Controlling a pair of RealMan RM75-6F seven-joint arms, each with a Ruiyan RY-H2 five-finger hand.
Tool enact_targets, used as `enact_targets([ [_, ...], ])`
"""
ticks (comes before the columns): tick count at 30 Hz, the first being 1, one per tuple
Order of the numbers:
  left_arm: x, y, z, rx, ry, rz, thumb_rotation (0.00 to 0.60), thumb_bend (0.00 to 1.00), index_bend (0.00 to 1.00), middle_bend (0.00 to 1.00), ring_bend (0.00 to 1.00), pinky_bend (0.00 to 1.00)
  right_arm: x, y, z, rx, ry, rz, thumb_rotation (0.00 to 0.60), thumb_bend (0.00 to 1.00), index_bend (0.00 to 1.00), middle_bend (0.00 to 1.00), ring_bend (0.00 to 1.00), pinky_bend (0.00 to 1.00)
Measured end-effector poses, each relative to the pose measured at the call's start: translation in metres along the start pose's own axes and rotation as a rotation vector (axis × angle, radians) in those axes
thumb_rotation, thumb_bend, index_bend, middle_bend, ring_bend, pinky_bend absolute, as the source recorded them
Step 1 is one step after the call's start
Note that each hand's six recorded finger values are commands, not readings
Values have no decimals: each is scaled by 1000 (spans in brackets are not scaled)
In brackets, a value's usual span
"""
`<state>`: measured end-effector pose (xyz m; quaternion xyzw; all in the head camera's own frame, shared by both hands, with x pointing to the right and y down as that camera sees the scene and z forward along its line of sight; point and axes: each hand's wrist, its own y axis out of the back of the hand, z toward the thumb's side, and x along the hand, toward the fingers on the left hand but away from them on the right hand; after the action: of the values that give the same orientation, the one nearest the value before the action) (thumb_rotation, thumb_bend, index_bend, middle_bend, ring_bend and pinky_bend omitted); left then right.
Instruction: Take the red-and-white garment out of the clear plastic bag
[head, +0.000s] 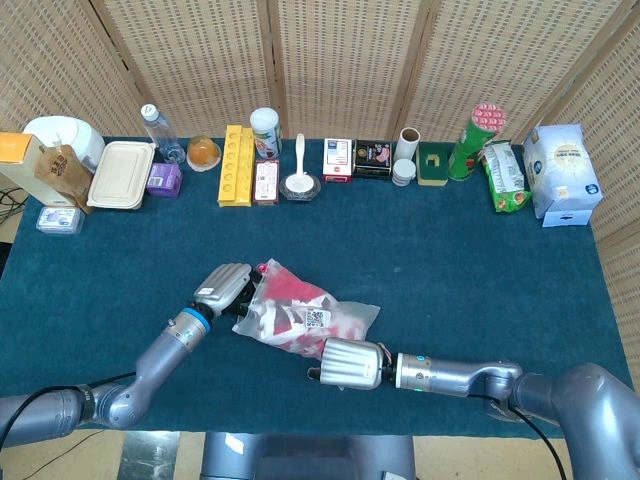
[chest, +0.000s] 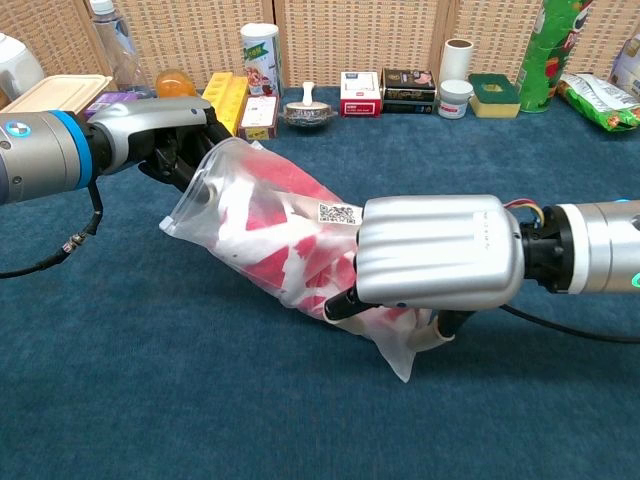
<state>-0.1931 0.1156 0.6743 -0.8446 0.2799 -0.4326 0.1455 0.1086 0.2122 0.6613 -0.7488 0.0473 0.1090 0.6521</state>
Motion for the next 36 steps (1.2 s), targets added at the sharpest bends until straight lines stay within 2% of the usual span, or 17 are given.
enact_targets([
  [4,0,1,1,-1,0,0,600,483,900,1000,1000,1000,-5,-3,-1,1,2,16,600,32,516,972,1000,1000],
  [7,0,2,2,-3,0,0,600,482,900,1000,1000,1000,-9,-5,0,-5,7,20,600,56,574,972,1000,1000],
  [15,-2,4,0,-14,8,0,600,483,900,1000,1000,1000,-20,-7,3,-36,9,9,600,229,807,1000,1000,1000],
  [23,-1,6,-3,-22,14,5,600,483,900,1000,1000,1000,-21,-8,4,-51,4,-4,600,273,881,1000,1000,1000],
  [25,-1,5,-4,-22,16,4,600,483,900,1000,1000,1000,-20,-8,4,-59,-1,-5,600,274,883,1000,1000,1000],
  [28,0,3,-4,-26,15,-1,600,483,900,1000,1000,1000,-18,-6,2,-72,-11,-8,600,262,829,1000,1000,1000],
  [33,2,0,-3,-24,16,-8,600,482,900,1000,1000,1000,-10,3,0,-85,-27,-33,600,142,679,1000,1000,1000],
  [36,4,-1,-1,-28,16,-10,600,483,900,1000,1000,1000,-6,7,2,-103,-32,-39,600,136,570,1000,1000,1000],
])
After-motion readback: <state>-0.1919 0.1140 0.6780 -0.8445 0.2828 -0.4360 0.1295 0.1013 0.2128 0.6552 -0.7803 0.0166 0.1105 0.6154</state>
